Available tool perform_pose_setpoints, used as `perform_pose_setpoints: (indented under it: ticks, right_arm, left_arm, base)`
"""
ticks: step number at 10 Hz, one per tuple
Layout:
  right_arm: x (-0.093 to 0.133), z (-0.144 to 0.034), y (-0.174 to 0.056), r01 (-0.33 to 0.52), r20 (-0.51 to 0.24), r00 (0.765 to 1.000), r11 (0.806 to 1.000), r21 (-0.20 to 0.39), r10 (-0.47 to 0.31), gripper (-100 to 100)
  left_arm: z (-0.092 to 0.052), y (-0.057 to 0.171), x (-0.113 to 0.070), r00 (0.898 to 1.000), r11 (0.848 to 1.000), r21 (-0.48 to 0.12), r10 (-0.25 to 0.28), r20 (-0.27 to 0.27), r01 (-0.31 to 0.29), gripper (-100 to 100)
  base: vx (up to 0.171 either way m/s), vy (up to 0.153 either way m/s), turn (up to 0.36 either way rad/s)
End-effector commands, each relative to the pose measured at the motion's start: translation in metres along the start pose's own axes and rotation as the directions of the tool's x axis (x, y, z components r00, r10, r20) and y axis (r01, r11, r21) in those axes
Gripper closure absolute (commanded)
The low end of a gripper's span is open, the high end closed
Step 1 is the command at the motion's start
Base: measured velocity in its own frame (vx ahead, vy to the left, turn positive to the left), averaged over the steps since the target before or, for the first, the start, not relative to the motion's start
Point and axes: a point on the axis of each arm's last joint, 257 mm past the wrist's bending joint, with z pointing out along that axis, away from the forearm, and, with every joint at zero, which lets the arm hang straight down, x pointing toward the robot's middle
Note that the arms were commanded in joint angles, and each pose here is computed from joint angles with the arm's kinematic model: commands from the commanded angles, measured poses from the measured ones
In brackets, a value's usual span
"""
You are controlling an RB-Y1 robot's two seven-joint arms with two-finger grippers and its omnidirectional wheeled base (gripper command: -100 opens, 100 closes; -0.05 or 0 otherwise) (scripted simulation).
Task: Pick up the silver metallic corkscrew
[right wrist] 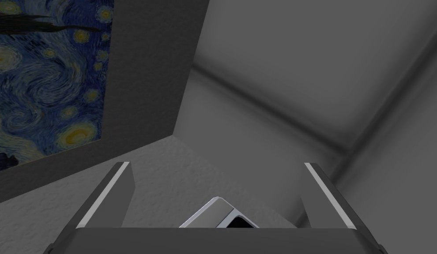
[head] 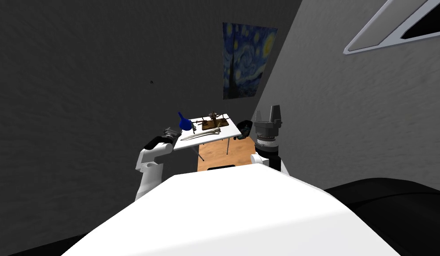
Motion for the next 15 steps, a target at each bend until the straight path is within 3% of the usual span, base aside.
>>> perform_pose_setpoints:
  ticks: [1,2,3,4,5,6,7,8,9,10,11,12,13,14,15]
  right_arm:
    - [0.0,0.0,0.0,0.0,0.0,1.0,1.0,0.0,0.0,0]
    - [0.0,0.0,0.0,0.0,0.0,1.0,1.0,0.0,0.0,0]
    - [0.0,0.0,0.0,0.0,0.0,1.0,1.0,0.0,0.0,0]
    - [0.0,0.0,0.0,0.0,0.0,1.0,1.0,0.0,0.0,0]
    - [0.0,0.0,0.0,0.0,0.0,1.0,1.0,0.0,0.0,0]
    - [0.0,0.0,0.0,0.0,0.0,1.0,1.0,0.0,0.0,0]
    - [0.0,0.0,0.0,0.0,0.0,1.0,1.0,0.0,0.0,0]
    - [0.0,0.0,0.0,0.0,0.0,1.0,1.0,0.0,0.0,0]
    - [0.0,0.0,0.0,0.0,0.0,1.0,1.0,0.0,0.0,0]
    - [0.0,0.0,0.0,0.0,0.0,1.0,1.0,0.0,0.0,0]
    - [0.0,0.0,0.0,0.0,0.0,1.0,1.0,0.0,0.0,0]
    - [0.0,0.0,0.0,0.0,0.0,1.0,1.0,0.0,0.0,0]
    - [0.0,0.0,0.0,0.0,0.0,1.0,1.0,0.0,0.0,0]
    - [0.0,0.0,0.0,0.0,0.0,1.0,1.0,0.0,0.0,0]
    - [0.0,0.0,0.0,0.0,0.0,1.0,1.0,0.0,0.0,0]
  left_arm:
    - [0.003,0.004,-0.01,0.999,0.999,-0.026,-0.031,0.038,0.032,-100]
    - [0.009,0.002,-0.015,0.994,0.995,-0.037,-0.087,0.067,0.089,-100]
    - [0.008,0.007,-0.02,0.992,0.994,-0.051,-0.088,0.087,0.092,-100]
    - [0.014,0.005,-0.025,0.983,0.987,-0.058,-0.142,0.117,0.149,-100]
    - [0.013,0.009,-0.03,0.98,0.986,-0.07,-0.142,0.137,0.153,-100]
    - [0.017,0.007,-0.035,0.966,0.975,-0.074,-0.196,0.166,0.21,-100]
    - [0.016,0.011,-0.039,0.963,0.973,-0.085,-0.195,0.187,0.213,-100]
    - [0.02,0.01,-0.043,0.946,0.96,-0.084,-0.246,0.213,0.269,-100]
    - [0.019,0.014,-0.048,0.941,0.958,-0.095,-0.244,0.235,0.272,-100]
    - [0.023,0.012,-0.051,0.92,0.941,-0.091,-0.294,0.261,0.326,-100]
    - [0.021,0.017,-0.056,0.915,0.939,-0.101,-0.29,0.282,0.328,-100]
    - [0.024,0.016,-0.059,0.89,0.92,-0.095,-0.336,0.308,0.38,-100]
    - [0.022,0.019,-0.062,0.885,0.919,-0.102,-0.332,0.326,0.382,-100]
    - [0.025,0.019,-0.066,0.857,0.898,-0.095,-0.373,0.355,0.43,-100]
    - [0.023,0.021,-0.068,0.854,0.897,-0.099,-0.37,0.366,0.432,-100]
  base:
    - [0.009,-0.036,-0.036]
    - [0.016,-0.046,-0.06]
    - [0.014,-0.041,-0.027]
    - [0.021,-0.051,-0.058]
    - [0.013,-0.041,-0.026]
    - [0.016,-0.049,-0.054]
    - [0.019,-0.037,-0.027]
    - [0.028,-0.039,-0.056]
    - [0.026,-0.03,-0.027]
    - [0.029,-0.036,-0.054]
    - [0.029,-0.028,-0.029]
    - [0.036,-0.029,-0.051]
    - [0.034,-0.024,-0.029]
    - [0.031,-0.028,-0.046]
    - [0.033,-0.023,-0.028]
